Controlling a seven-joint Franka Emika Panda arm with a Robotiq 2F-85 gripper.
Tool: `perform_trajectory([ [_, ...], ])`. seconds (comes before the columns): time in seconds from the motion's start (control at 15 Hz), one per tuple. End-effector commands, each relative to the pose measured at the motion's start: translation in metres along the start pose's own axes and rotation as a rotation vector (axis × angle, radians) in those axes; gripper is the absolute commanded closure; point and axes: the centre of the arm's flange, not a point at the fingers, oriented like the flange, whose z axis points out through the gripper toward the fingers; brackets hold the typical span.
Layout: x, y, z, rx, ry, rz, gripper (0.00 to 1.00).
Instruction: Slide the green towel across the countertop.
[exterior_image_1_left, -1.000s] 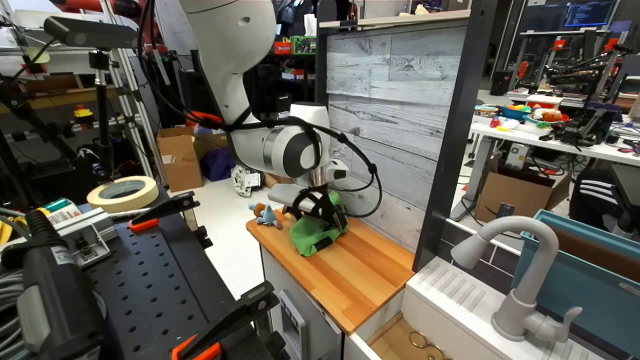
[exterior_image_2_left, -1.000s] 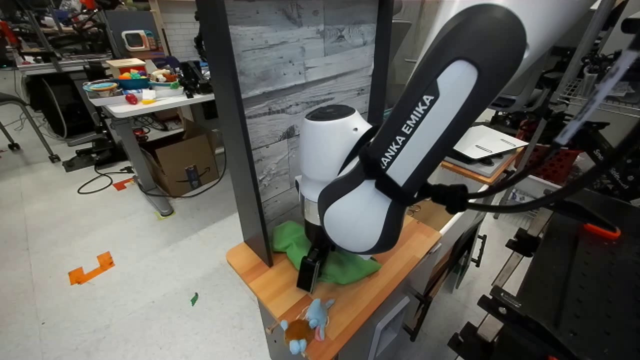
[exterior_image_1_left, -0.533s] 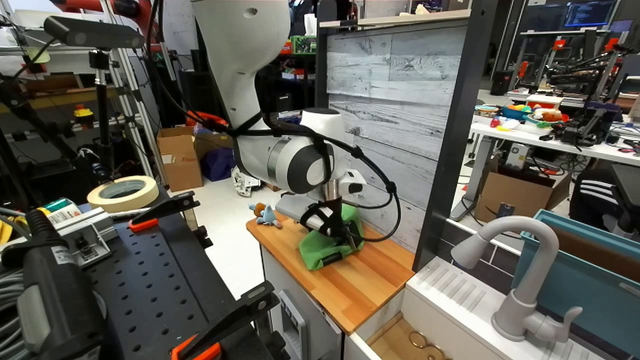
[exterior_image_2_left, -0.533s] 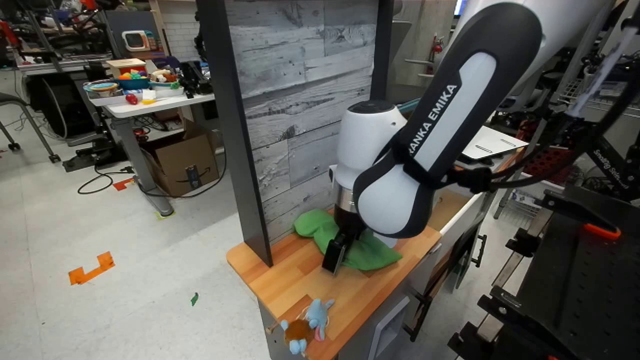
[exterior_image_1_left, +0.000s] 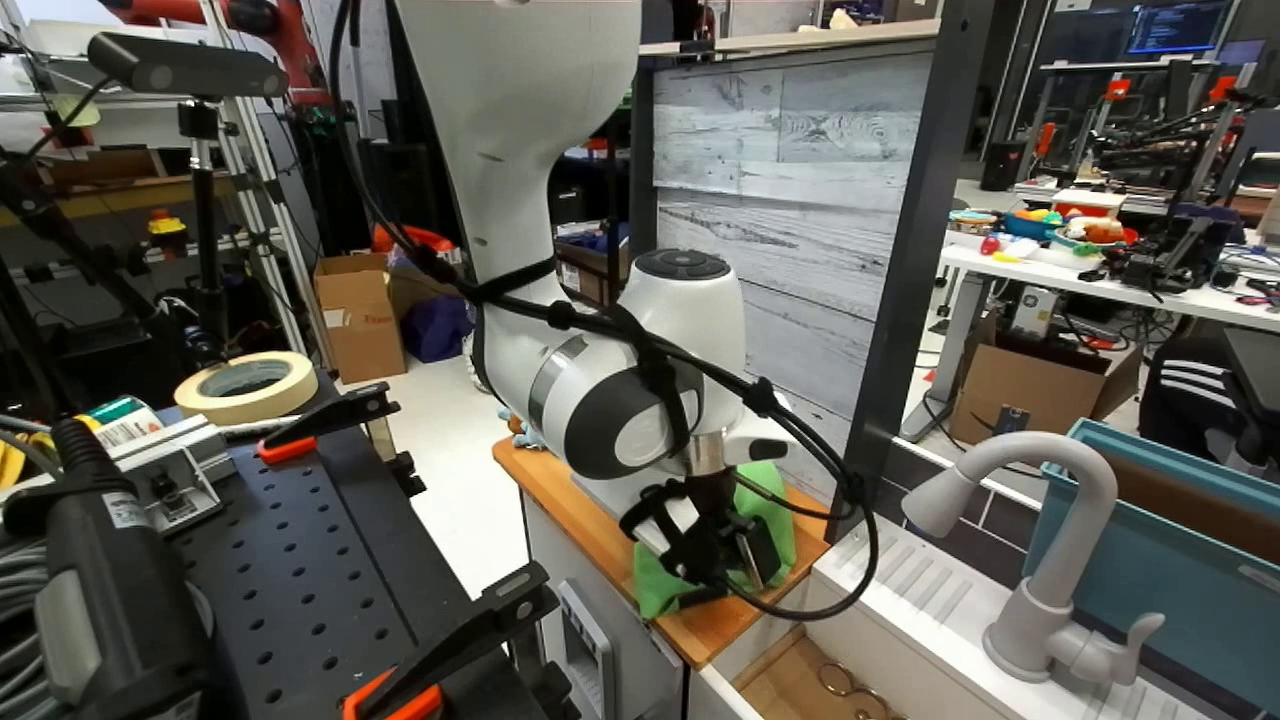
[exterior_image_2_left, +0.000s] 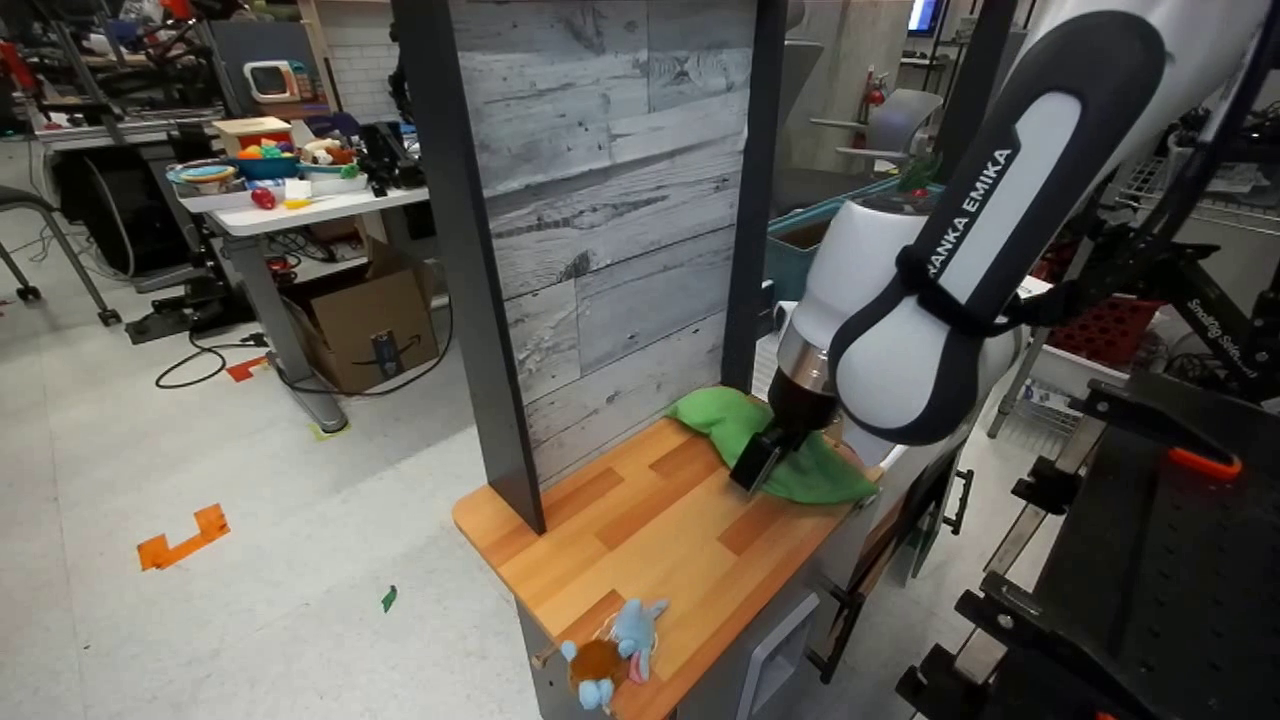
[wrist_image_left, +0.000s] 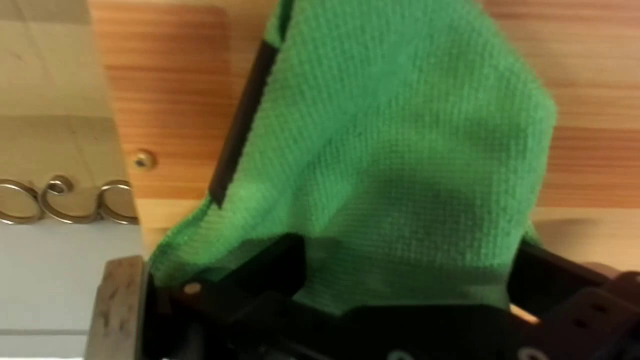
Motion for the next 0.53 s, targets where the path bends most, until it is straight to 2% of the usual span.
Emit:
perform_trajectory([
  [0.0,-0.019,0.027,-0.033,0.017,-0.021,0.013,0.0],
  [0.27,-0.02,0.038,-0.065,-0.003,-0.05,-0.001,0.0],
  [0.47,-0.03,0.027,-0.099,-0.054,-0.073,0.0,0.0],
])
